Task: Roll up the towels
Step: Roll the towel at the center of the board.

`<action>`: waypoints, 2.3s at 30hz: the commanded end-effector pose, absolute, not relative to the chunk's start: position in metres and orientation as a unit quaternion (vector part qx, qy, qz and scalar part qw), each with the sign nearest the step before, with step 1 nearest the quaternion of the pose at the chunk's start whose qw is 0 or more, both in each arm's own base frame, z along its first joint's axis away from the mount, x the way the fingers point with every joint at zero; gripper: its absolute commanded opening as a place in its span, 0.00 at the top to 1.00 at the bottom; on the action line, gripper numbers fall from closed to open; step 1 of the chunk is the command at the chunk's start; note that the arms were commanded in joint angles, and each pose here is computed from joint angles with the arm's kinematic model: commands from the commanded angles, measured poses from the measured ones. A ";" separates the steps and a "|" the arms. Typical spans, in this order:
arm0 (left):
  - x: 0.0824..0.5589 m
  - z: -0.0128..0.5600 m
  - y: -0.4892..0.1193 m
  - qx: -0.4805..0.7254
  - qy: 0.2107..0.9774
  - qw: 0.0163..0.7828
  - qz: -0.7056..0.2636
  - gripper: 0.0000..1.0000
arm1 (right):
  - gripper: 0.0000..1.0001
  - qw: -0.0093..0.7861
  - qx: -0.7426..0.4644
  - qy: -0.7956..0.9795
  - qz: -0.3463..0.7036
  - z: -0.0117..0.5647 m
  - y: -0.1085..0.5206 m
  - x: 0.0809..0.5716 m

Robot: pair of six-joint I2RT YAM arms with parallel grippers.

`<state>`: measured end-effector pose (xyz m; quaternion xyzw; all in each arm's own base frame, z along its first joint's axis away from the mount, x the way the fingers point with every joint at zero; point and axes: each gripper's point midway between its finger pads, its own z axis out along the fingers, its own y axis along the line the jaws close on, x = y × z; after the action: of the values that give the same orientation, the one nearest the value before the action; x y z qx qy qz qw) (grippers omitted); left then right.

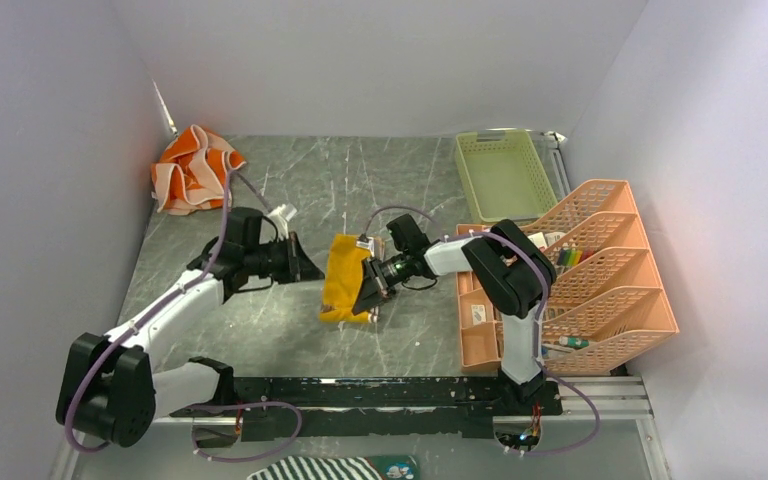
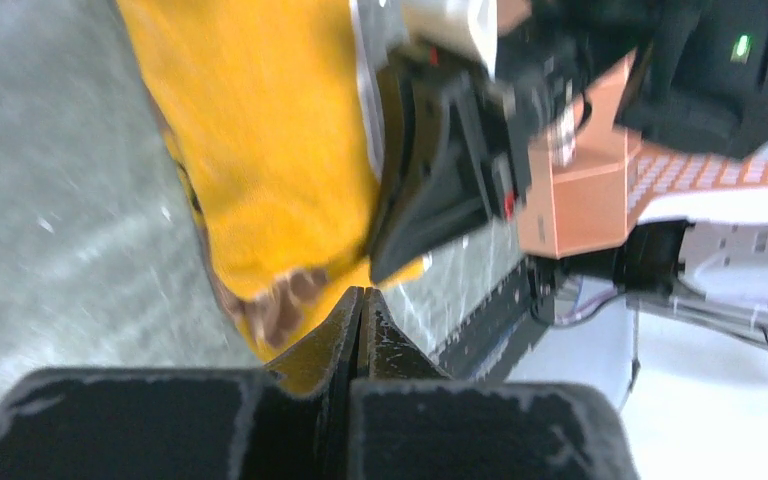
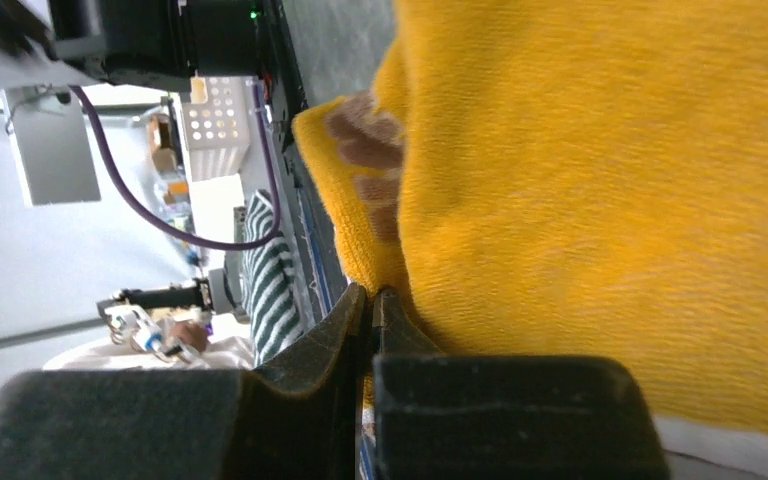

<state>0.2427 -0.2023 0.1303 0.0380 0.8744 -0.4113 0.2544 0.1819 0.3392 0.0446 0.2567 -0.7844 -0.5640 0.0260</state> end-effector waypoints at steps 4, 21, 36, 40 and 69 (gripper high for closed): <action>0.188 0.120 -0.236 0.097 0.859 0.200 -0.461 0.93 | 1.00 0.057 0.168 -0.803 -0.569 0.024 0.326 0.203; 0.224 0.074 -0.262 0.026 0.875 0.216 -0.433 0.93 | 1.00 0.056 0.163 -0.822 -0.542 0.009 0.322 0.215; 0.211 0.013 -0.217 -0.038 0.920 0.217 -0.326 0.93 | 0.81 0.002 0.203 -0.844 -0.496 0.013 0.320 0.236; 0.212 0.005 -0.219 -0.037 0.921 0.213 -0.324 0.93 | 0.64 -0.123 0.247 -0.849 -0.450 0.054 0.326 0.262; 0.217 -0.012 -0.217 0.005 0.945 0.163 -0.284 0.93 | 0.46 -0.444 0.645 -0.559 -0.272 0.058 0.340 0.181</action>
<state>0.2281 -0.2397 0.0170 0.0056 0.9203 -0.3423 0.1896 0.1702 0.3273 0.0518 0.6278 -0.5959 -0.2949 -0.4048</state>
